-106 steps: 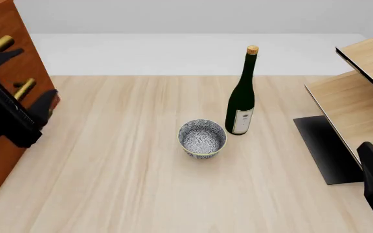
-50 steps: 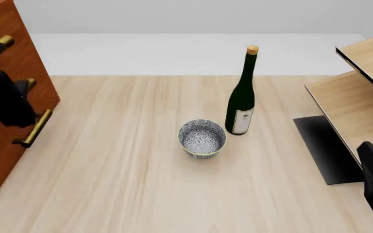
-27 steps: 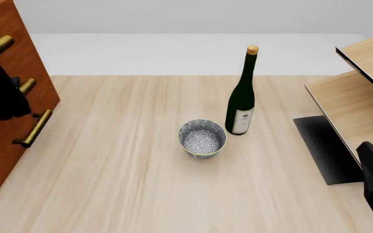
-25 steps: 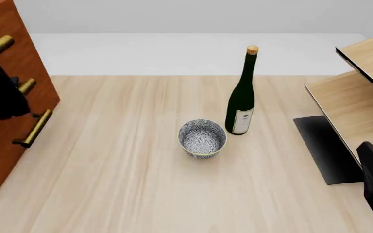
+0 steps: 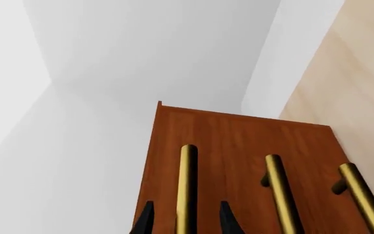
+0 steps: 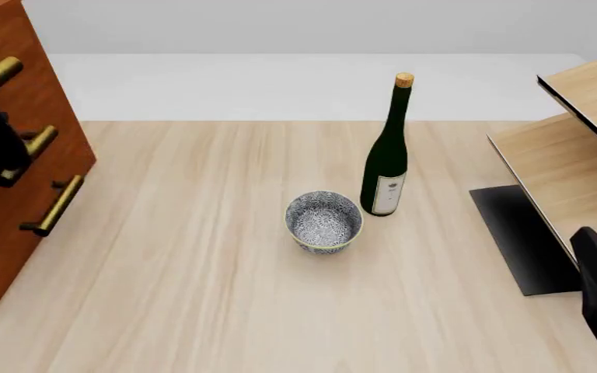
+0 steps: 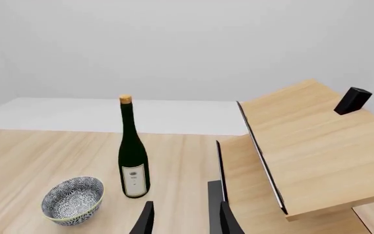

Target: Close the bottom drawer of the cabinet and open the top drawer.

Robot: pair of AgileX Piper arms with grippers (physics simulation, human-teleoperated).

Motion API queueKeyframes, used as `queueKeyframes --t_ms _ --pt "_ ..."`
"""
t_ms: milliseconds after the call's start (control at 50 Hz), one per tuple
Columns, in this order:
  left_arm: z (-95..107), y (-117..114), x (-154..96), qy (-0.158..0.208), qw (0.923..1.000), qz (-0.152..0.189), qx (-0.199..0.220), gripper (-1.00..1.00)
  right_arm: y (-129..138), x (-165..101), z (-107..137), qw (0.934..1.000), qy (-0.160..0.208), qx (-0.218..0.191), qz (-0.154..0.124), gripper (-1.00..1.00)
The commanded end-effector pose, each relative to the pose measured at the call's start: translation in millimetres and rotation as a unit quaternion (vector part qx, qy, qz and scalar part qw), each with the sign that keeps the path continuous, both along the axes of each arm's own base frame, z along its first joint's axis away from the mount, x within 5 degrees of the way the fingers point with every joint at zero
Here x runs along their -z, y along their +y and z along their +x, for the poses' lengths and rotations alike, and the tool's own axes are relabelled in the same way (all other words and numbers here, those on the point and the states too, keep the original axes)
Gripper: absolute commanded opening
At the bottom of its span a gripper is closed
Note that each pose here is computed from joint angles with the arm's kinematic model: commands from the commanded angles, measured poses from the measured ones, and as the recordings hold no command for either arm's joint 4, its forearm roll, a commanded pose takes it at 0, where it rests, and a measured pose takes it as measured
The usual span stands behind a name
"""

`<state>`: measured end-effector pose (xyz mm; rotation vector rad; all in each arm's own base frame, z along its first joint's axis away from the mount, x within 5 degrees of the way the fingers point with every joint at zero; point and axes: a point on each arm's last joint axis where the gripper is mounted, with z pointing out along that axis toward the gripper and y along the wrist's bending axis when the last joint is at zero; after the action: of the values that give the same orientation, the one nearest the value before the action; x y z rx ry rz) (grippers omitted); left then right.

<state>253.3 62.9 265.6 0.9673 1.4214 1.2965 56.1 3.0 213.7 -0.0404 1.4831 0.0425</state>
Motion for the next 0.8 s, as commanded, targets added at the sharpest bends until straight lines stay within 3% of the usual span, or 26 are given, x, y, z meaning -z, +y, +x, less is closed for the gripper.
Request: queueKeyframes --t_ms 20,420,440,800 --pt "3.8 8.1 2.3 0.002 0.9999 -0.001 -0.013 1.0 0.1 0.2 0.1 1.0 0.0 0.0 -0.002 1.0" --pt "4.8 14.9 8.8 0.012 0.9996 -0.003 -0.025 1.0 0.3 0.1 0.1 1.0 0.0 -0.002 -0.003 1.0" --pt "4.6 15.8 7.8 0.01 0.9996 -0.003 -0.026 -1.0 0.3 0.1 0.1 1.0 0.0 -0.002 -0.003 1.0" --pt "3.5 17.6 5.6 0.003 0.9995 0.003 -0.03 -1.0 0.3 -0.1 -0.1 1.0 -0.001 -0.002 -0.003 1.0"
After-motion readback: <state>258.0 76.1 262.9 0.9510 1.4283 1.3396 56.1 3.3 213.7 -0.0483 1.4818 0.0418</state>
